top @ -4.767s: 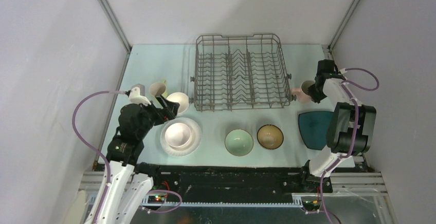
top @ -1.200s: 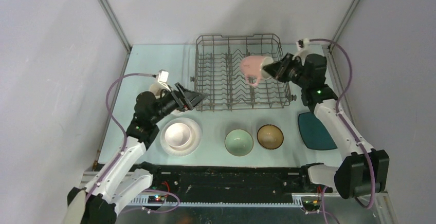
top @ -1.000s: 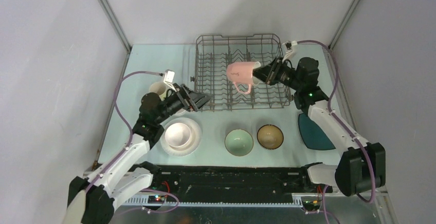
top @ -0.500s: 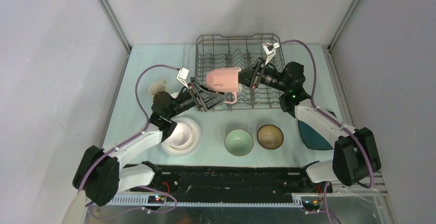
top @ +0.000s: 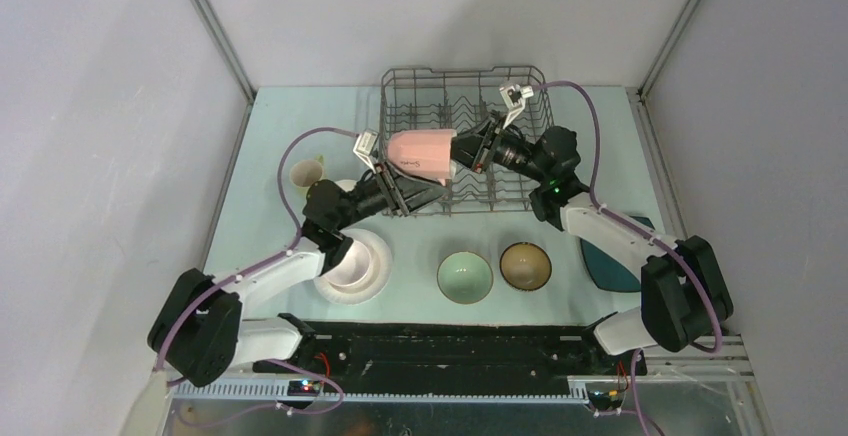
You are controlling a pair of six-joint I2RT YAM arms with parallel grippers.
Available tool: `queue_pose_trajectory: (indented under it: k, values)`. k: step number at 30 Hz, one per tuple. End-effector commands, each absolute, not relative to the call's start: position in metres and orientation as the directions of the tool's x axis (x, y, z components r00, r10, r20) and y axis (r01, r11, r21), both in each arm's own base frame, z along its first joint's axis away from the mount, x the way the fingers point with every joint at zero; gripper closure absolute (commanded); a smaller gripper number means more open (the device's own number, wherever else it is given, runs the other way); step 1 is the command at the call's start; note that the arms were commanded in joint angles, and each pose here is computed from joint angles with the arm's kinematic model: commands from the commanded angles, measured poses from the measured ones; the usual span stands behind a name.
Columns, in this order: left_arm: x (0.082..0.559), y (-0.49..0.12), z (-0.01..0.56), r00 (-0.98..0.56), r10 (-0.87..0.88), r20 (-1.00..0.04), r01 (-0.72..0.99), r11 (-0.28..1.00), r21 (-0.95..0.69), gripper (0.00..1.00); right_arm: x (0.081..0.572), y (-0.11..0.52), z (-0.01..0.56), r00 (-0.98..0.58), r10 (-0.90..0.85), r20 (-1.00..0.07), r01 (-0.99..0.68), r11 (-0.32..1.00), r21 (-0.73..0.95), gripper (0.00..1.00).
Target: Load the mixed dishes into the dish rack
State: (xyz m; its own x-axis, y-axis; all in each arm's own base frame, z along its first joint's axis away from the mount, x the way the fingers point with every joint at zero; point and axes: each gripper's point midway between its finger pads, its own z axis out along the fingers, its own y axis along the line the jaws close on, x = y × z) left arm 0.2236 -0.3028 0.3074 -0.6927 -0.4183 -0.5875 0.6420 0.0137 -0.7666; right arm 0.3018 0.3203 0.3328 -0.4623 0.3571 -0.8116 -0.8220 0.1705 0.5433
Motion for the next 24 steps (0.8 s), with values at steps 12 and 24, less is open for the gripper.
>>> queue_pose_trajectory:
  k: [12,24]
  values:
    - [0.202,-0.290,0.336,-0.577,-0.457,-0.677,0.761,-0.001,-0.648,1.00,0.297,0.313,0.320,-0.354,0.353,-0.866,-0.864,0.231,0.447,0.54]
    - [0.232,-0.242,0.254,-0.450,-0.293,-0.844,0.639,0.554,-0.534,1.00,0.305,0.265,0.278,-0.372,0.309,-0.875,-0.771,0.421,0.477,0.18]
